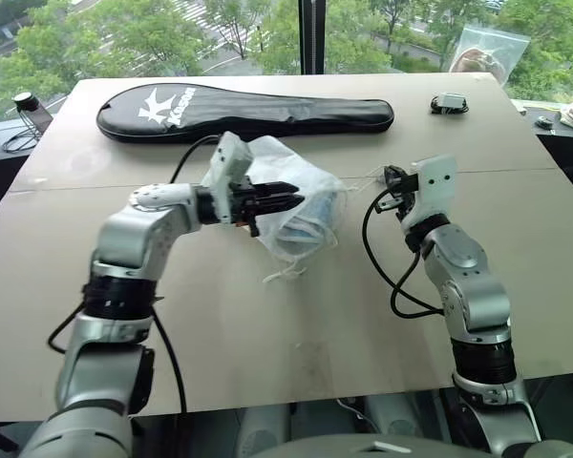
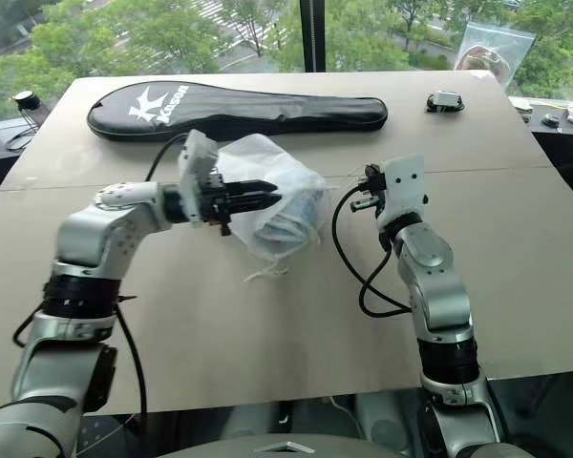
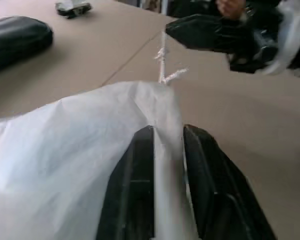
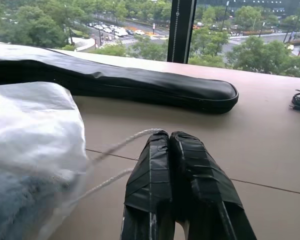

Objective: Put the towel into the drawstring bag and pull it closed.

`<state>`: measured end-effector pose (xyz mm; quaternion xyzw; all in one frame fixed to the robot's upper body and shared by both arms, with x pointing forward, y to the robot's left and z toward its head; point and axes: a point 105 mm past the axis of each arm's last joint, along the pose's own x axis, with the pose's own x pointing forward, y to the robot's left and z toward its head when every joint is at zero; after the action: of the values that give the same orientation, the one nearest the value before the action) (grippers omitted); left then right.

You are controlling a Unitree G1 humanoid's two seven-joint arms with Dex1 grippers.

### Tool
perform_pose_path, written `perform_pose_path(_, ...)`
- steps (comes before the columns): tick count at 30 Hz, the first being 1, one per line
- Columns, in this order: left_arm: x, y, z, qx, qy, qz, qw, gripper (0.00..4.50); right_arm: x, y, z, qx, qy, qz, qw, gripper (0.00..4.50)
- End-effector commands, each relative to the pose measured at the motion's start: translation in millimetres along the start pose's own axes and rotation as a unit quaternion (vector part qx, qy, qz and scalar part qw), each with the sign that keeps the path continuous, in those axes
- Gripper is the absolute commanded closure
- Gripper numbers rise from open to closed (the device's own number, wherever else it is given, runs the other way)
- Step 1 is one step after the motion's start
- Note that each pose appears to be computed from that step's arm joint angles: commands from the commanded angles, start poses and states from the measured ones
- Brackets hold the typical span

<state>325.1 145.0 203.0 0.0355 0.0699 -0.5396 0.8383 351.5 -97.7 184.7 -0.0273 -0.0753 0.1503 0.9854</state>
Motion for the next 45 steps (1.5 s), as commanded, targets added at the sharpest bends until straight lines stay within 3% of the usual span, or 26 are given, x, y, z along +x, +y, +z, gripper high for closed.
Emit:
perform_pose_path(1,-32.5,-19.4,-2.7,-0.028,0.010,0.003,1.000,1.68,-3.4,2.4,15.6,-0.003,-0.026,0.004,1.000,4.50)
perform_pose_path(2,-40.3,-25.6,-11.4,-0.033,0.027,0.007,0.999,1.19,-3.7,2.2,15.6,-0.004,-0.026,0.005,1.000,4.50)
perform_pose_path(7,-48.4,-56.6,-59.2,-0.012,0.106,0.009,0.994,1.19,-3.6,0.1,13.9,-0.004,-0.023,0.009,1.000,4.50)
perform_pose_path(11,-25.7,-61.8,-77.9,0.006,0.103,0.033,0.994,1.19,-11.0,2.4,-0.6,-0.046,0.008,0.049,0.998,4.50)
perform_pose_path(15,-10.9,-59.4,-92.6,0.011,0.105,0.053,0.993,1.16,-19.8,-2.4,-10.2,-0.057,0.027,0.066,0.996,3.15)
perform_pose_path(19,7.3,-56.2,-102.1,0.013,0.101,0.053,0.993,1.16,-29.0,-12.8,-19.9,-0.096,0.051,0.079,0.991,1.19)
perform_pose_path(20,10.0,-55.8,-102.0,0.013,0.096,0.051,0.994,1.16,-30.4,-13.8,-21.5,-0.103,0.055,0.083,0.990,1.19)
perform_pose_path(24,11.8,-53.4,-95.9,0.014,0.084,0.042,0.996,2.36,-34.4,-18.6,-31.4,-0.142,0.076,0.113,0.980,1.13)
perform_pose_path(25,9.8,-51.9,-92.8,0.012,0.078,0.040,0.996,2.96,-33.4,-20.5,-34.0,-0.158,0.079,0.118,0.977,1.13)
perform_pose_path(26,7.3,-50.2,-89.0,0.010,0.073,0.040,0.997,3.14,-31.5,-20.2,-37.1,-0.169,0.084,0.126,0.974,1.13)
perform_pose_path(29,1.7,-47.3,-71.8,0.004,0.045,0.033,0.998,4.47,-22.2,-11.7,-49.5,-0.197,0.096,0.158,0.963,1.13)
perform_pose_path(35,-6.9,-50.0,-41.1,-0.006,0.008,0.019,1.000,4.47,5.2,6.0,-61.9,-0.210,0.091,0.186,0.956,1.13)
perform_pose_path(45,-17.1,-44.5,-27.7,0.004,0.002,0.049,0.999,4.47,48.4,-4.1,-87.7,-0.286,0.119,0.141,0.940,1.13)
